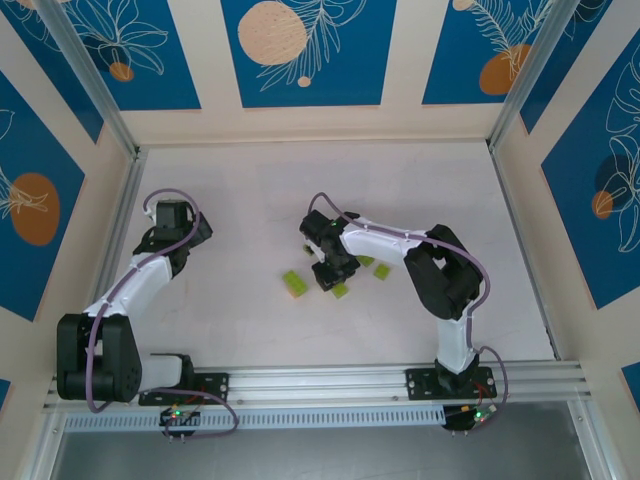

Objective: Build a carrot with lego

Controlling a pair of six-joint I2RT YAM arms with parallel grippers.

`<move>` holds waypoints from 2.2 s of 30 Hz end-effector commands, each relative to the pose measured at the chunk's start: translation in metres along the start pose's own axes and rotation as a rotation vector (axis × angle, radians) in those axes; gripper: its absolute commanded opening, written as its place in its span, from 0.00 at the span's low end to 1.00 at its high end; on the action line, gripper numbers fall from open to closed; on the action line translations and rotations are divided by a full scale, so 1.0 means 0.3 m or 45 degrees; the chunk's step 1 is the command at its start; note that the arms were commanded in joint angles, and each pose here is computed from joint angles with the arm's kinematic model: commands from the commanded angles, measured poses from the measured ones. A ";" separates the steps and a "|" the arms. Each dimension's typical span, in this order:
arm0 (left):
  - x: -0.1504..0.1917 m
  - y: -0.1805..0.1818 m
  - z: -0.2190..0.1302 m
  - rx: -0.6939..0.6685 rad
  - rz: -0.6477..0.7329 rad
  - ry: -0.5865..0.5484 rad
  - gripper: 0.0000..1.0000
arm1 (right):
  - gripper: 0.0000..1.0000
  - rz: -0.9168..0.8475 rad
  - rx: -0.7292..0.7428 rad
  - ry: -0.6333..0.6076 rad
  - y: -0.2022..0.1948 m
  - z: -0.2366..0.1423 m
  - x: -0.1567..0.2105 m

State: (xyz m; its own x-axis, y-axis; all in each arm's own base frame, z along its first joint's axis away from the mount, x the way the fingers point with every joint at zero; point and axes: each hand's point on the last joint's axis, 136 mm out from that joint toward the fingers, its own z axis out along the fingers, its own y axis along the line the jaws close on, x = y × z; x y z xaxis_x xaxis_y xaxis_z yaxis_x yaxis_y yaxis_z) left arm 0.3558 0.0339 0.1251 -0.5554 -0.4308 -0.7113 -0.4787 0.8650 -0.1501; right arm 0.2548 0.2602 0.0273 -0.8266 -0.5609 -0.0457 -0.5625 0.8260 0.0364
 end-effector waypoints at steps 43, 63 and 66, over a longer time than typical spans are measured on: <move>-0.063 -0.007 -0.042 0.035 -0.029 -0.058 0.99 | 0.36 -0.100 -0.182 0.054 0.302 -0.217 -0.162; -0.060 -0.006 -0.039 0.034 -0.029 -0.055 0.99 | 0.36 -0.073 -0.179 0.095 0.321 -0.173 -0.148; -0.062 -0.005 -0.040 0.033 -0.030 -0.058 0.99 | 0.36 -0.070 -0.172 0.111 0.320 -0.162 -0.141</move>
State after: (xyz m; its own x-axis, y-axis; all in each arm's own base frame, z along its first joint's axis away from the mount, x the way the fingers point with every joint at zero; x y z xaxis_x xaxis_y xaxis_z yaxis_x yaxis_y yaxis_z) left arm 0.3546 0.0333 0.1329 -0.5417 -0.4319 -0.7211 -0.4729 0.8658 -0.1634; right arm 0.2472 0.3599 0.0928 -0.7847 -0.6193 -0.0263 -0.6155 0.7734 0.1517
